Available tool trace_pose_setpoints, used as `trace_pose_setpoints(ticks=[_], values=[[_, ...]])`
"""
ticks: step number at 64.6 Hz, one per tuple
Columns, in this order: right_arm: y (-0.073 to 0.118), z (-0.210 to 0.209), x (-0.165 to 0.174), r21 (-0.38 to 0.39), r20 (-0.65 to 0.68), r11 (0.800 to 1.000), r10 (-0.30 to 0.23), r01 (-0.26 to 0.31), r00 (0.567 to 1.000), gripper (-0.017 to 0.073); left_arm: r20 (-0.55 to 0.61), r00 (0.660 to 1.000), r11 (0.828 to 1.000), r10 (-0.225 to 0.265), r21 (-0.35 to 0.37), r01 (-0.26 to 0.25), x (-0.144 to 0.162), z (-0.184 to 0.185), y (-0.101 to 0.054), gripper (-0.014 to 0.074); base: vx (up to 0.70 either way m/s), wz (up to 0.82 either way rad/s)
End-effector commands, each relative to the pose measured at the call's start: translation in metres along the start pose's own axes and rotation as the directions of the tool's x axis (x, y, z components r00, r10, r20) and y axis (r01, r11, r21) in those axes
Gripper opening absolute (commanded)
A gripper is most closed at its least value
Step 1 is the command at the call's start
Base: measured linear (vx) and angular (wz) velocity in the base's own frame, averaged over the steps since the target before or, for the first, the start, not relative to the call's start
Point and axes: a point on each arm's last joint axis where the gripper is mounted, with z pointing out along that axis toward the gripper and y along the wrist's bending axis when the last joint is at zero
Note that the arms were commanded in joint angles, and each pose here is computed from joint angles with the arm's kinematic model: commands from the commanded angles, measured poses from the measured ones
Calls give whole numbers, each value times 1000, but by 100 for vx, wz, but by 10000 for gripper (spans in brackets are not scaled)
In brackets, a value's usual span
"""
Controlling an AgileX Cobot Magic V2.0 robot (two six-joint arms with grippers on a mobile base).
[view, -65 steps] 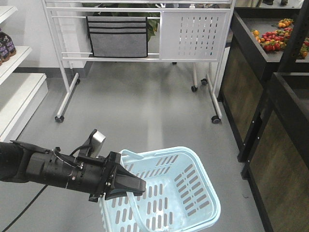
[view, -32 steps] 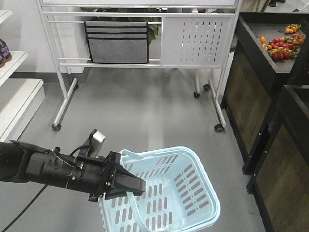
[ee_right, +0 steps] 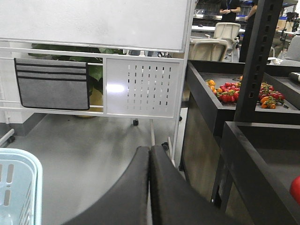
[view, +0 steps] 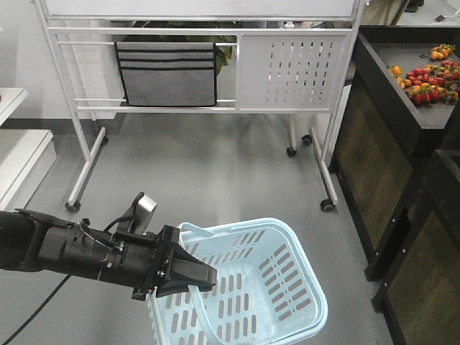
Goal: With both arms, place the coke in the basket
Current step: 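Drive the base across the store carrying the basket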
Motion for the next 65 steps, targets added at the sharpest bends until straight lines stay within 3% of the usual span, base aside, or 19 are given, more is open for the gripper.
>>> trace_pose_setpoints(ticks=[1,65], values=[[0,-1,-5,10,82,1000,-10,9,997,-10,3,999,990,50,135,-50,2,-5,-29,-6,21,-7],[0,-1,-5,10,82,1000,-10,9,997,-10,4,999,990,50,134,-50,2,-5,-29,-8,22,0]])
